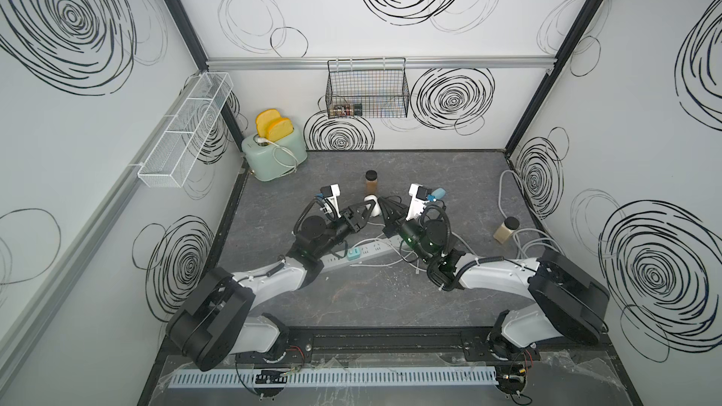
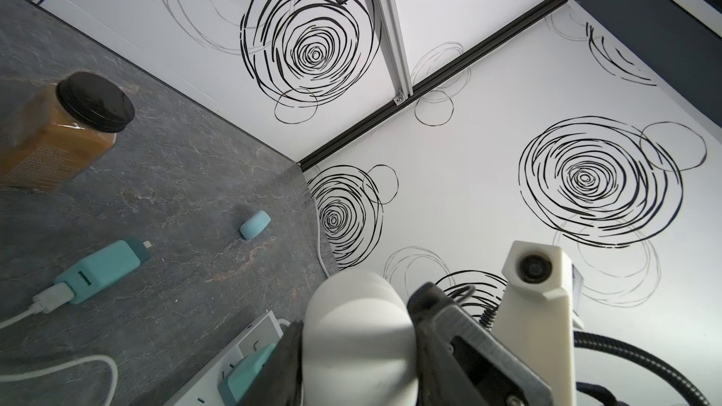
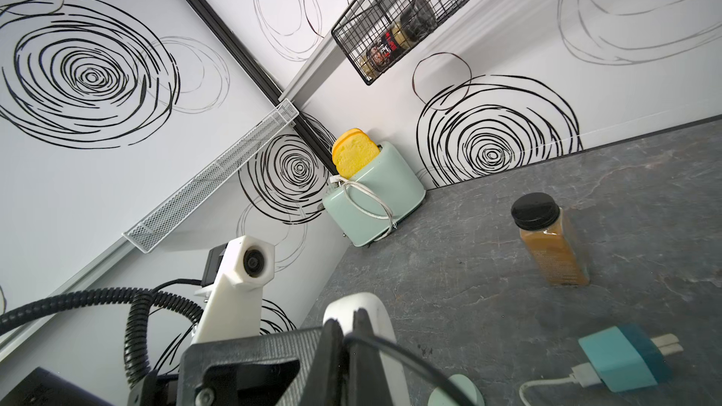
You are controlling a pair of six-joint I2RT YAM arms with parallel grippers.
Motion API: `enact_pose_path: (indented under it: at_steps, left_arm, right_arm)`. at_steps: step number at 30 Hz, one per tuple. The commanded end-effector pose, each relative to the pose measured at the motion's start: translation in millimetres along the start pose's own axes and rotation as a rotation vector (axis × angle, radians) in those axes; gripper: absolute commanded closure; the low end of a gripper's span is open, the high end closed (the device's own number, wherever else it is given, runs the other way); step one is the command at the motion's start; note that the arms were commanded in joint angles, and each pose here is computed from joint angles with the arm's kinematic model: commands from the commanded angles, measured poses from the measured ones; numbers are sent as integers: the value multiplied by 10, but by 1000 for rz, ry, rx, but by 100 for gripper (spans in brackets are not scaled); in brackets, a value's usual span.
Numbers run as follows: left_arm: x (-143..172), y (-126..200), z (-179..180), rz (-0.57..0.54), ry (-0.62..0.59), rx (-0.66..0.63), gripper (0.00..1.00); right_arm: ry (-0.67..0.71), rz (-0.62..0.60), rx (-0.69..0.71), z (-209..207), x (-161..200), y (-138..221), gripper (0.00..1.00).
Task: Charge the bluetooth headset
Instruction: Insert the charging cable into the bluetooth headset.
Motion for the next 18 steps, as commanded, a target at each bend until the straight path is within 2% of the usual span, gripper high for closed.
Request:
enact_pose_path:
  at_steps: [1,8,12,18]
  left_arm:
    - [-375,242,-1613,-122,-161,566,69]
    - [-411,221,-1612,-140,-146,554,70]
    - [-526,139,-1257,-164,-117,378,72]
    - [-666,-16,-757,-118,-199,102,73]
  right_arm:
    - [3,420,13,-151,1169,212,100]
    - [7,436,17,-137,1160,152,98]
    - [-2,401,59,-204,841,175,77]
    - [20,397,12,-54,361,381,60]
Point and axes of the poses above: each gripper's point midway between its finger pads, its own y axis back along the fingers, its own z axis along the line the jaws close on, x = y × z, the point moved 1 cm from there along y, back along the fingers, and after that the axes turned 3 degrees about -y, right-handed, at the moved point
